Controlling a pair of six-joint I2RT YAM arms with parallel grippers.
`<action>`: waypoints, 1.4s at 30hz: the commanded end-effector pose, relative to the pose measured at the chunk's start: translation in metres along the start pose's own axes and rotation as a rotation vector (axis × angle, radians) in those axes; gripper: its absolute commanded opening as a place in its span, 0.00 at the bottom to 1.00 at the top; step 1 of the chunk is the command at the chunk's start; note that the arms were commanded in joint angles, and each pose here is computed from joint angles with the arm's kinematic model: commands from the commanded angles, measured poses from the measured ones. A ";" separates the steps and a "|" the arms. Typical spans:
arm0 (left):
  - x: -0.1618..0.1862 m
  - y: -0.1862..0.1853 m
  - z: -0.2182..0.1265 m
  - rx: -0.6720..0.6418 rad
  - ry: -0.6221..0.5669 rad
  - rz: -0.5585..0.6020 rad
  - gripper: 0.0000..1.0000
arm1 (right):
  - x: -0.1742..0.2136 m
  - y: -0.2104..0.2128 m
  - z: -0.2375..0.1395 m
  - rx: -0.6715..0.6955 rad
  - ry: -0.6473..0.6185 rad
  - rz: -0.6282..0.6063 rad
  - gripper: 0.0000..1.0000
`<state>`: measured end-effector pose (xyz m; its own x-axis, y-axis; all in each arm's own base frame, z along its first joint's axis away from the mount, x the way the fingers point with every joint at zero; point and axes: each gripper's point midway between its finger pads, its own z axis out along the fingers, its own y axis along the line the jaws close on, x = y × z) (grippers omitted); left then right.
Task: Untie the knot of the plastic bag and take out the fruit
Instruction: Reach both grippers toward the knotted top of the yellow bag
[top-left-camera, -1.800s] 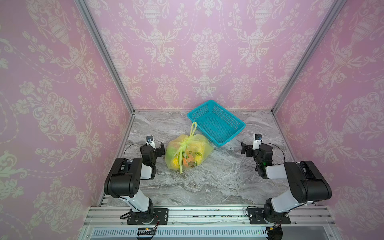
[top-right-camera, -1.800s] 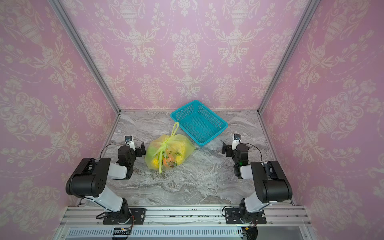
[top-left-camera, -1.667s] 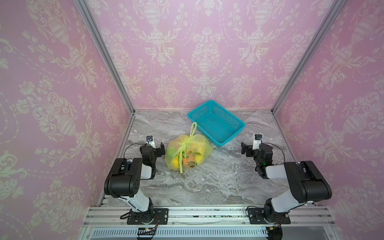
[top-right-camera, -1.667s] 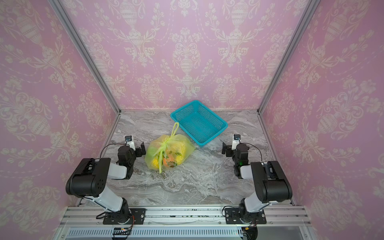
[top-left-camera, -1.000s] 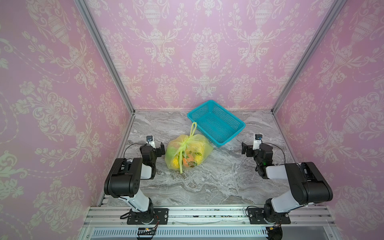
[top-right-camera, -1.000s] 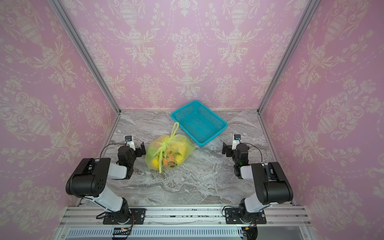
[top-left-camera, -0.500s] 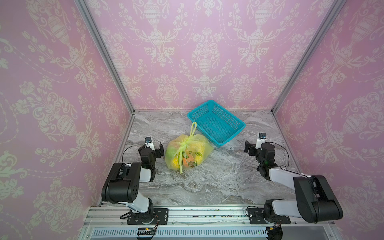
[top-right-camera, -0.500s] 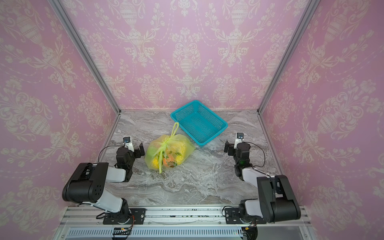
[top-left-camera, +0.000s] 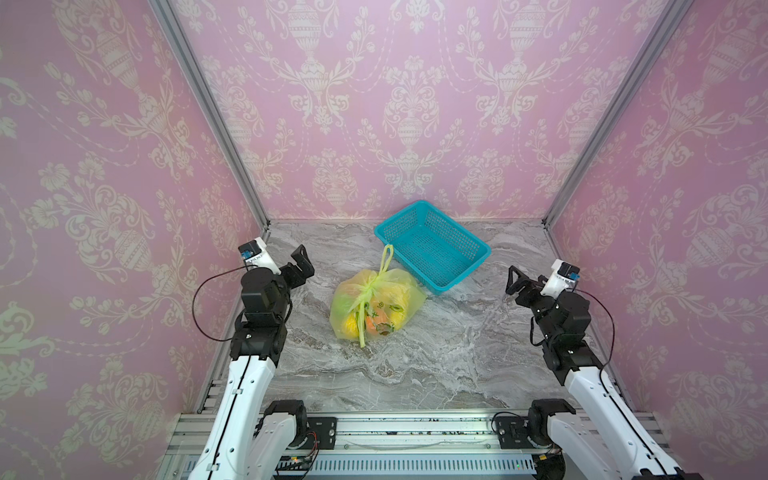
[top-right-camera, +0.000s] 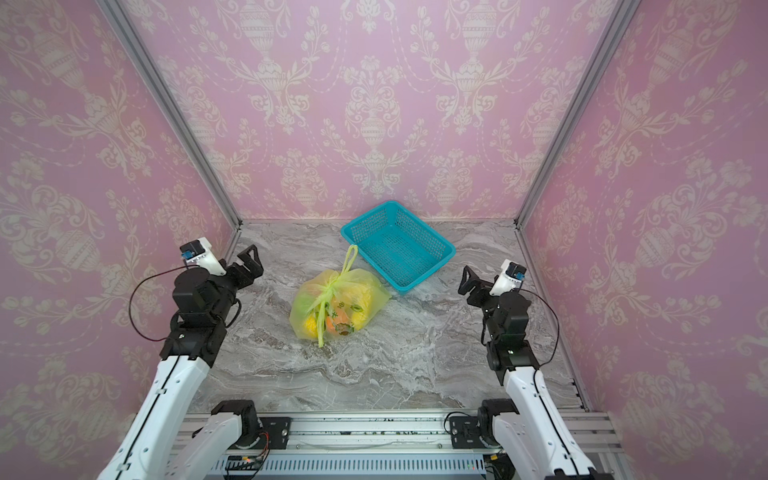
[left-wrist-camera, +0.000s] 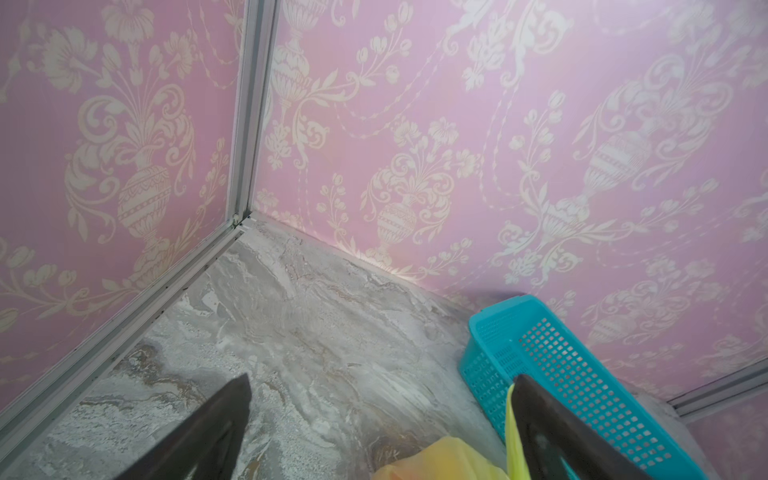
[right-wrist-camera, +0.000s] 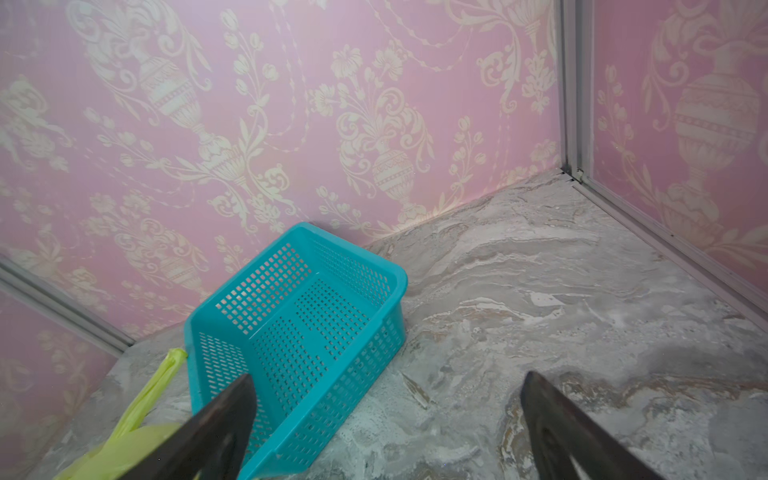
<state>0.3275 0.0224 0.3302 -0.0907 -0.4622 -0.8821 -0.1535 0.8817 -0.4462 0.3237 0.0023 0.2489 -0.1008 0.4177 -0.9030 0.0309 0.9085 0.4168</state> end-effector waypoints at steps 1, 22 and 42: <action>0.024 0.008 -0.017 -0.047 0.185 -0.139 0.99 | 0.000 0.016 -0.014 -0.082 0.031 0.049 1.00; 0.113 -0.011 0.003 0.183 0.254 0.056 0.91 | 0.087 0.207 -0.017 -0.446 0.540 -0.426 0.85; 0.193 -0.047 0.039 0.278 0.542 0.146 0.91 | 0.204 0.281 0.046 -0.431 0.803 -0.613 0.82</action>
<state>0.3498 -0.0940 0.1691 -0.5859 -0.3023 -0.7519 0.0997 0.8939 -0.4371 0.3551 0.3393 0.1819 -0.6071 -0.3189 -0.7279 -0.5700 0.8129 0.1193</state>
